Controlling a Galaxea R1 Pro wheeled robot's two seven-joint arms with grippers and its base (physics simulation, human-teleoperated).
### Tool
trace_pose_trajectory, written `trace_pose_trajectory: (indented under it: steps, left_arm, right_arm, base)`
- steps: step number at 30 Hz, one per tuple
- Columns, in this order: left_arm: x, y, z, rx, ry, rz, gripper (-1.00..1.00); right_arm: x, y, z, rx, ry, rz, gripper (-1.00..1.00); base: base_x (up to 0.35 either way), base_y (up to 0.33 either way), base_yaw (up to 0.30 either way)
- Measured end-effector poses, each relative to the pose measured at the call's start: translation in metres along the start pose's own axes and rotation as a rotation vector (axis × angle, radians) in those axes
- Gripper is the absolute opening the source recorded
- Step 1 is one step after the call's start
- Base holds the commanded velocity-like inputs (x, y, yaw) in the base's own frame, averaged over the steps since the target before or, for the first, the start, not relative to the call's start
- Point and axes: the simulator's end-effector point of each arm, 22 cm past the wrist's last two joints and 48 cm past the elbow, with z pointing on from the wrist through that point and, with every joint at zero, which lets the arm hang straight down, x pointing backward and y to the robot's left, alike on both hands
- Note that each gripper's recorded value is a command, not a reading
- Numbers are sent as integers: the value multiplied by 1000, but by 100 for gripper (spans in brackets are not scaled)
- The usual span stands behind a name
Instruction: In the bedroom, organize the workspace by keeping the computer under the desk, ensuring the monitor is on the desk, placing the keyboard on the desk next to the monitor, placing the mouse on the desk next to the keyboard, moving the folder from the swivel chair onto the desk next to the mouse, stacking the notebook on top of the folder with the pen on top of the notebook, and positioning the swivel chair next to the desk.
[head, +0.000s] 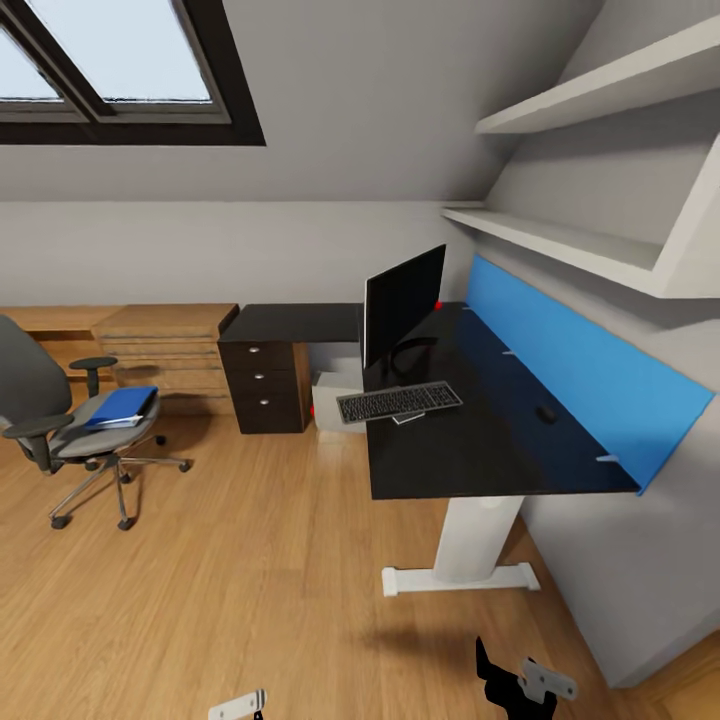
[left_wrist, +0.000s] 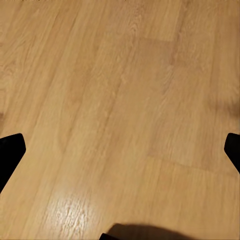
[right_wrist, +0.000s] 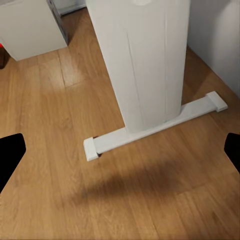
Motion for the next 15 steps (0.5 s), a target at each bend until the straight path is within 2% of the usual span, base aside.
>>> trace_pose_trajectory:
  steps: [15]
  left_arm:
    - [-7, 3, -14, 1, 2, 2, 100]
  right_arm:
    - [-11, 2, -11, 1, 0, 0, 100]
  base:
    - [0, 0, 0]
